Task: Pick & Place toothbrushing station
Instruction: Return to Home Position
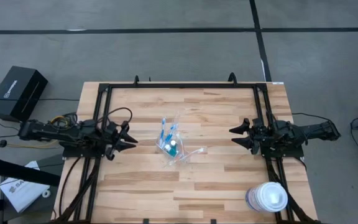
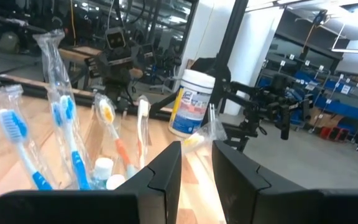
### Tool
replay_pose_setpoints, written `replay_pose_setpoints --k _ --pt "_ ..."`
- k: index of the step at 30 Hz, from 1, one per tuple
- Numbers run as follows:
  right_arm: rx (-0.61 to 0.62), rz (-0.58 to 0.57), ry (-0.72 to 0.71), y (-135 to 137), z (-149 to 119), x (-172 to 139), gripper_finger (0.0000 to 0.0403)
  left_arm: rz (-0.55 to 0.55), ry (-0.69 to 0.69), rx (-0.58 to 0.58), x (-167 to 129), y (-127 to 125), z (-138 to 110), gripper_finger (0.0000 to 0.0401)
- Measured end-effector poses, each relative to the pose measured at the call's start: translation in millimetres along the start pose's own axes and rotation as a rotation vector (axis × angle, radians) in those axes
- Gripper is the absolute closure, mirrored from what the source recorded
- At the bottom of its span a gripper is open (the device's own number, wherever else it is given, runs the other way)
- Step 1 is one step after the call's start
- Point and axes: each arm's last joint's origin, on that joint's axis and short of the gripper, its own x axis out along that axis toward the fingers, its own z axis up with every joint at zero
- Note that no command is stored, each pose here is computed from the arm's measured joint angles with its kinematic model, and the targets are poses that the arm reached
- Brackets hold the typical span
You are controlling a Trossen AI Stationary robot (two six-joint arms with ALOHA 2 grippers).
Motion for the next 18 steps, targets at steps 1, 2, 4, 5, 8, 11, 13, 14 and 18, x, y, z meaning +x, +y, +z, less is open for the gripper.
replay_pose_setpoints --k 1,2,4,5,8,11,13,14,18 --pt "0.000 0.000 0.000 0.1 0.1 0.0 0.0138 0.002 0.006 -0.001 0.4 0.2 -0.6 0.0316" --pt "0.000 0.000 0.000 0.1 0.1 0.0 0.0138 0.003 0.011 -0.002 0.7 0.4 -1.1 0.0316" --pt "0.000 0.000 -0.001 0.0 0.1 0.0 0.0138 0.006 0.021 -0.003 1.4 0.9 -2.1 0.0316" --pt "0.000 0.000 0.000 0.1 0.1 0.0 0.0138 0.008 0.026 -0.004 1.7 1.0 -2.5 0.0316" --pt "0.000 0.000 -0.001 0.0 0.1 0.0 0.0138 0.011 0.037 -0.006 2.4 1.5 -3.7 0.0316" --pt "0.000 0.000 -0.001 0.0 0.1 0.0 0.0138 0.013 0.044 -0.007 2.9 1.8 -4.3 0.0316" --pt "0.000 0.000 0.000 0.0 0.1 0.0 0.0138 0.014 0.045 -0.007 3.0 1.8 -4.5 0.0316" --pt "0.000 0.000 -0.001 0.0 0.1 0.0 0.0138 0.013 0.045 -0.007 3.0 1.8 -4.4 0.0316" --pt "0.000 0.000 -0.001 0.0 0.1 0.0 0.0138 0.013 0.043 -0.007 3.0 1.7 -4.2 0.0316"
